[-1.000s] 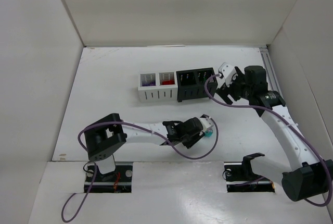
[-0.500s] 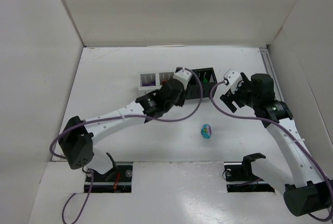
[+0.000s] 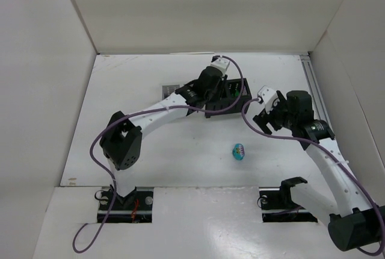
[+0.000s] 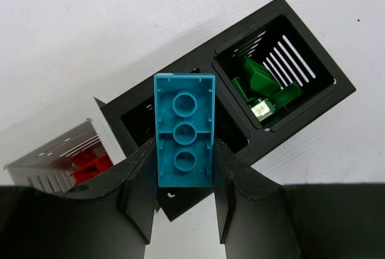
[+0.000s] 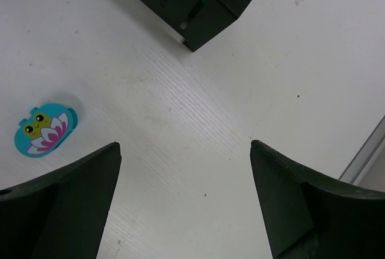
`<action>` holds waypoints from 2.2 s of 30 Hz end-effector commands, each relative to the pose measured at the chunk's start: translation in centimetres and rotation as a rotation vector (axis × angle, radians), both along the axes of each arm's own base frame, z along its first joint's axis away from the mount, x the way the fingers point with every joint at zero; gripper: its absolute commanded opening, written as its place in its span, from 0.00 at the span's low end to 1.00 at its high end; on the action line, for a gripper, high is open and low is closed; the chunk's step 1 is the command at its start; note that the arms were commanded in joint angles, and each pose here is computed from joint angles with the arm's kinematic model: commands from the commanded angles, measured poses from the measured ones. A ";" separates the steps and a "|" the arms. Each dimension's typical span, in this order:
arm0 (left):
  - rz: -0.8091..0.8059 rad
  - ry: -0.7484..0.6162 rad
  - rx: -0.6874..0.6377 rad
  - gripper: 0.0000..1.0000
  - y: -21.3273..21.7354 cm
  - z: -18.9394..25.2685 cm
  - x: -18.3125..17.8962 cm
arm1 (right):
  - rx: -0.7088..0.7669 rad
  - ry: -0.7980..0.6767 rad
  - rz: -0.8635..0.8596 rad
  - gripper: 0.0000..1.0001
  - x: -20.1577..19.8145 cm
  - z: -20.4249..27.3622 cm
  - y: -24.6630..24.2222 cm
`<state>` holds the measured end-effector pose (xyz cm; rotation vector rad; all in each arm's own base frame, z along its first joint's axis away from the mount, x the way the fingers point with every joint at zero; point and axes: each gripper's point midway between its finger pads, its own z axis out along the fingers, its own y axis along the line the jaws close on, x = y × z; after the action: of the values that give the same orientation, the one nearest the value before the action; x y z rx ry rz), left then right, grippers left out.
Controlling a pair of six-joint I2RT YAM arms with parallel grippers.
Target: Sort the legos into containers by color
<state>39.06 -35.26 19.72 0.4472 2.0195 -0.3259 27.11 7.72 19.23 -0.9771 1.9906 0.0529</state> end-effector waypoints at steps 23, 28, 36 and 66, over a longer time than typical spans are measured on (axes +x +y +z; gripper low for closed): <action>0.052 -0.013 -0.114 0.83 4.1 4.8 -3.6 | 0.151 0.230 0.183 0.99 -6.4 -9.9 11.0; 0.152 0.003 -0.127 0.89 9.2 4.3 -7.1 | 0.103 0.306 0.050 0.99 -6.5 -12.9 11.1; 0.291 0.049 -0.232 0.94 14.1 2.7 -10.8 | 0.041 0.372 -0.144 0.92 -7.1 -15.3 8.5; 0.523 0.108 -0.346 1.00 19.3 0.5 -12.3 | 0.034 -0.091 0.088 0.35 13.8 3.3 16.1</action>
<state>27.03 -16.16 19.86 -0.2907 2.0530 -0.3358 38.91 23.56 22.95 -0.9680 1.8713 0.1078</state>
